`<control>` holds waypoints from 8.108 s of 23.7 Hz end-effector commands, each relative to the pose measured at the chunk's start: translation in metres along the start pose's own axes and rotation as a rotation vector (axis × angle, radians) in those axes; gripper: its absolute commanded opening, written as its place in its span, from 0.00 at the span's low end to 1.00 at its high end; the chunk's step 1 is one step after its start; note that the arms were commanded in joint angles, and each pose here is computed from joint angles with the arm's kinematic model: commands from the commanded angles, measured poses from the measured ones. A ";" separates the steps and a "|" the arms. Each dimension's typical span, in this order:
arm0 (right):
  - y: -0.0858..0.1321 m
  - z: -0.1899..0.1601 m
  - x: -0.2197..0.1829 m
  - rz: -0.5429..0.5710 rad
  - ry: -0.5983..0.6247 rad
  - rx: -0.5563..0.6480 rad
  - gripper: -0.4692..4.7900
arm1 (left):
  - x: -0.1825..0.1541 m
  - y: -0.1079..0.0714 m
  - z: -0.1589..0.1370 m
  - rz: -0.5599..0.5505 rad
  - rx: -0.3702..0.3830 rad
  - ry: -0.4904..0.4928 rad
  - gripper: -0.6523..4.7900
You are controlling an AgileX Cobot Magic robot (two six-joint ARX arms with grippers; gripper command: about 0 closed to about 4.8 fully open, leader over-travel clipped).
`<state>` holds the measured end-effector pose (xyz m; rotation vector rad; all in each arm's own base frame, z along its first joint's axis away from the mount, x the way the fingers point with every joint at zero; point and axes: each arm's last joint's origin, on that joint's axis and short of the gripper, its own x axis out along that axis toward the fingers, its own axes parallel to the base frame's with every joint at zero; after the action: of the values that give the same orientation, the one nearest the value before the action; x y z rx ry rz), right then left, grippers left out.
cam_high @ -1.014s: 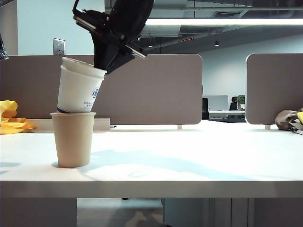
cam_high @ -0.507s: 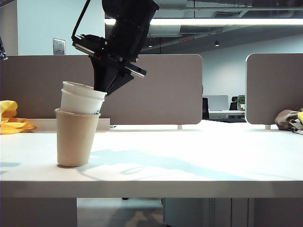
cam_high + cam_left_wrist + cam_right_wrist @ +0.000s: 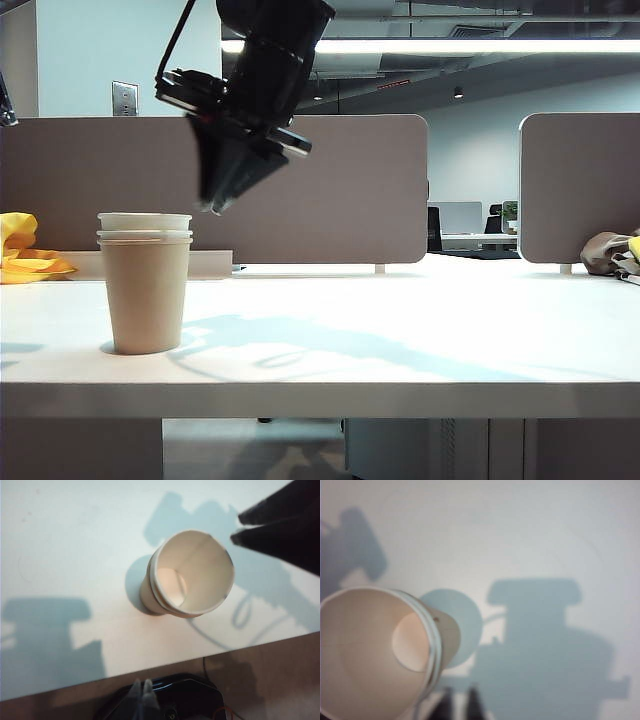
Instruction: Pick up all the paper cups on the table one by one and stack them together.
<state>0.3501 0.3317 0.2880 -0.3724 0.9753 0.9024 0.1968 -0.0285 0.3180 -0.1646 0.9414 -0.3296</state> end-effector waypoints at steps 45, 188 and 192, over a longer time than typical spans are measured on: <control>0.060 -0.181 -0.336 -0.447 -0.781 -0.124 0.07 | -0.122 -0.028 -0.106 -0.014 0.304 -0.804 0.11; -0.008 -0.415 -0.121 -0.968 -1.001 0.438 0.11 | 0.046 0.043 -0.165 0.143 0.242 -1.017 0.11; -0.008 -0.415 -0.121 -0.970 -1.000 0.440 0.11 | 0.046 0.043 -0.165 0.143 0.242 -1.017 0.11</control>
<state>0.0971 0.0024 0.1669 0.0335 -0.0160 -0.0852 0.0970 -0.0036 0.1726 -0.0310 -0.0820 -0.1794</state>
